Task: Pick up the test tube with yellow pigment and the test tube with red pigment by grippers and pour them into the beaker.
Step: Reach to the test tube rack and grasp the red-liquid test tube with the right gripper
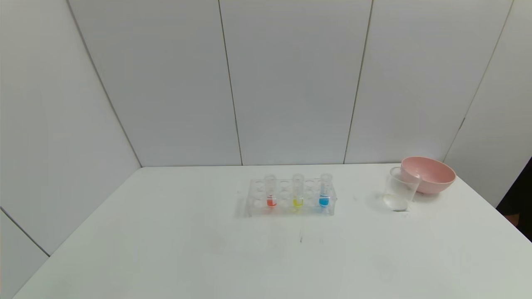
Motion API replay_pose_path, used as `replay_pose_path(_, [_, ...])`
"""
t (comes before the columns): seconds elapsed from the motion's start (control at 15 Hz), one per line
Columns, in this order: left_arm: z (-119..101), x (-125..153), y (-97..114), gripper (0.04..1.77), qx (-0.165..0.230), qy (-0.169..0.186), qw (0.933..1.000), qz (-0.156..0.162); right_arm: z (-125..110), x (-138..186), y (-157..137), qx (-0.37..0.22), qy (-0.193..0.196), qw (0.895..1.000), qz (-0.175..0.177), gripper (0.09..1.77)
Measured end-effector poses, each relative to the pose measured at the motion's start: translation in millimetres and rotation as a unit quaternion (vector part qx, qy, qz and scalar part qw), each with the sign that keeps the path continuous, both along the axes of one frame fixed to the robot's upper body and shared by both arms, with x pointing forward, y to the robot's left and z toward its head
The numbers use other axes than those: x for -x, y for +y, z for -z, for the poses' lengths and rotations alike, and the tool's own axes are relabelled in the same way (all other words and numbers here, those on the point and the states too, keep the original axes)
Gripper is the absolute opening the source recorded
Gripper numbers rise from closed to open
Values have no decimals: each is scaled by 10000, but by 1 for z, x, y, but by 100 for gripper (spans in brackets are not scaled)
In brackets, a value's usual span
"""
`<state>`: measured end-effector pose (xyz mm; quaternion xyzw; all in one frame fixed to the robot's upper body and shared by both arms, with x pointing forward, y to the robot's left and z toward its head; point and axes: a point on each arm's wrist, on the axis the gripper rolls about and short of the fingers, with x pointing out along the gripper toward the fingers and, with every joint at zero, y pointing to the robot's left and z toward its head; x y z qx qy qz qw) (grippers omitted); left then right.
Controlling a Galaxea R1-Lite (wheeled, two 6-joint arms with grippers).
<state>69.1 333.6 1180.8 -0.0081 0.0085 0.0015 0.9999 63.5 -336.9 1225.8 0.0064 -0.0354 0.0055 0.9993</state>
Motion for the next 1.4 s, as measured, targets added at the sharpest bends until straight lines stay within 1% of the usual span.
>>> replay_pose_path(0.2, [0, 0, 0, 172, 0, 0, 10000, 0, -42, -11, 0, -112, -58, 9999, -63, 171])
replay_pose_path(0.27, [0, 0, 0, 172, 0, 0, 10000, 0, -59, -22, 0, -134, -95, 9998, -71, 171])
replay_pose_path(0.4, [0, 0, 0, 172, 2, 0, 10000, 0, -81, -43, 1, -134, -84, 9998, -100, 171])
replay_pose_path(0.47, [0, 0, 0, 172, 2, 0, 10000, 0, -90, -55, 1, -124, -14, 9998, -163, 171])
replay_pose_path(0.6, [0, 0, 0, 172, 2, 0, 10000, 0, -102, -79, 4, -100, 223, 9988, -418, 171])
replay_pose_path(0.8, [0, 0, 0, 172, 2, 0, 10000, 2, -110, -110, 11, -59, 615, 9950, -780, 171])
replay_pose_path(0.93, [0, 0, 0, 172, 4, 0, 10000, 0, -111, -125, 19, 9, 848, 9923, -898, 171])
replay_pose_path(1.0, [0, 0, 0, 172, 2, 0, 10000, 0, -109, -132, 26, 59, 987, 9910, -902, 171])
replay_pose_path(1.13, [0, 0, 0, 172, 2, -2, 10000, 0, -104, -142, 41, 164, 1206, 9881, -939, 171])
replay_pose_path(1.27, [0, 0, 0, 172, 2, 0, 10000, 0, -102, -147, 62, 262, 1406, 9833, -1124, 171])
replay_pose_path(1.4, [0, 0, 0, 172, 2, 0, 10000, 0, -102, -150, 85, 311, 1523, 9801, -1238, 171])
